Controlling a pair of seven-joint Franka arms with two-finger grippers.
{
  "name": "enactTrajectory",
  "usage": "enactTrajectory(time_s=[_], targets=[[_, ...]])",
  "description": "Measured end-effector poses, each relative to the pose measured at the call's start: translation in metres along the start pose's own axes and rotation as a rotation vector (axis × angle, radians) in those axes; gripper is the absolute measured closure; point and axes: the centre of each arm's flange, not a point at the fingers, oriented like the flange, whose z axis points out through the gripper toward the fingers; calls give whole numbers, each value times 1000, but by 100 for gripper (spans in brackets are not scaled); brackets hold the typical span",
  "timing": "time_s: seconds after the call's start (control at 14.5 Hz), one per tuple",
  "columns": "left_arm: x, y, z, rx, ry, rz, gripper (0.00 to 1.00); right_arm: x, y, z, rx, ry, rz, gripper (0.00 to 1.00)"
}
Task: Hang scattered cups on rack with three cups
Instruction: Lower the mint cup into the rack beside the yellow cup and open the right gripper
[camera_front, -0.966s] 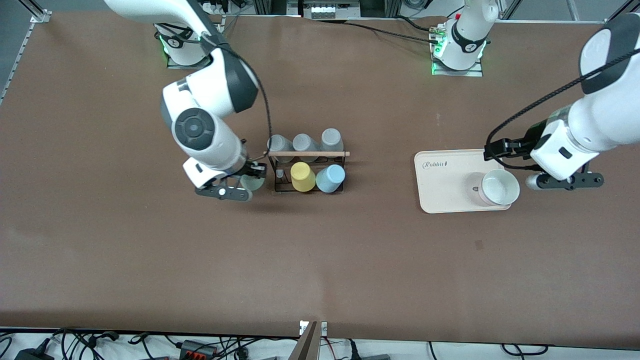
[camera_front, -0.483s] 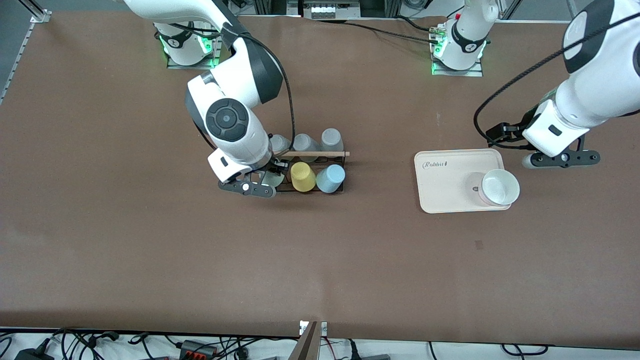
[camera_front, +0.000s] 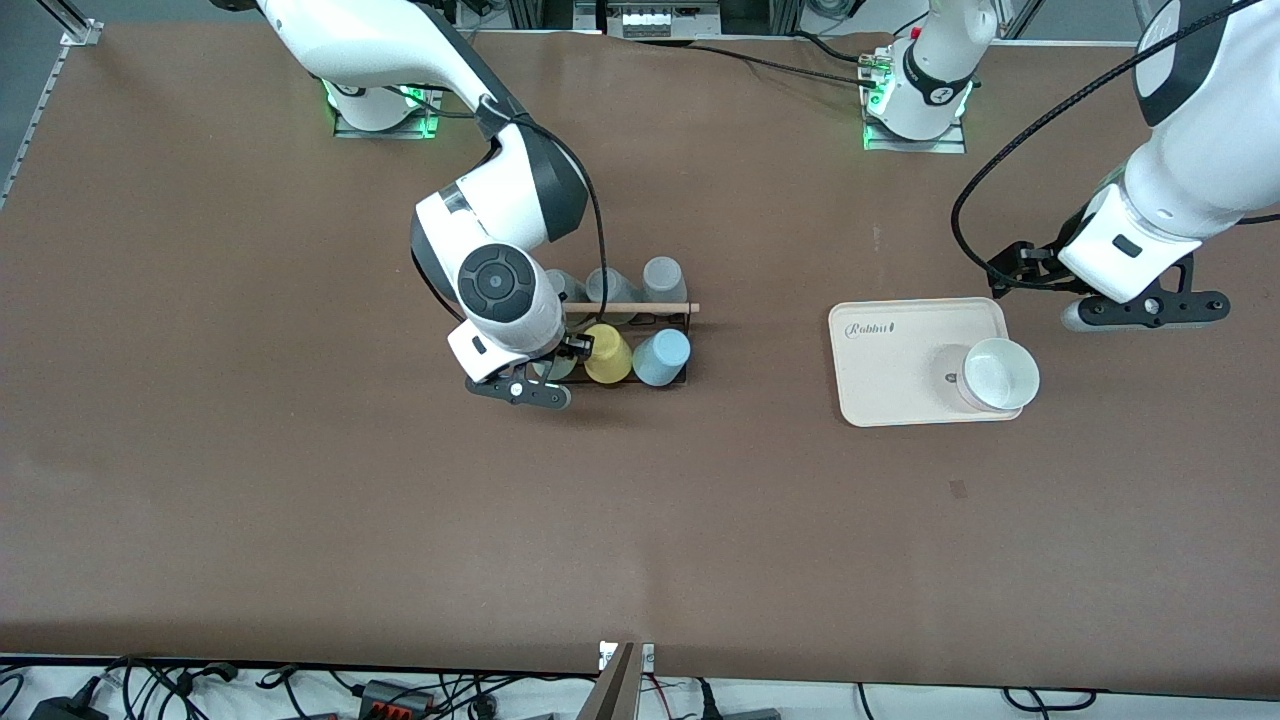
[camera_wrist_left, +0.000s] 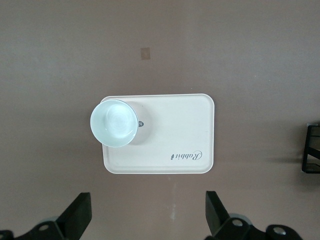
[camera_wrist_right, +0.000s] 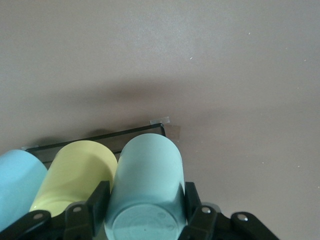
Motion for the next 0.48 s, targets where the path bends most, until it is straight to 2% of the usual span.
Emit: enactTrajectory(time_s=[0.14, 0.41, 0.48], targets=[[-4, 0, 3, 7, -33, 1, 0, 0, 0, -1, 2, 2, 1, 33], [-4, -2, 2, 8, -39, -2, 0, 2, -1, -6, 9, 10, -7, 1], [-4, -2, 1, 5, -34, -3, 0, 3, -1, -8, 12, 14, -27, 0]])
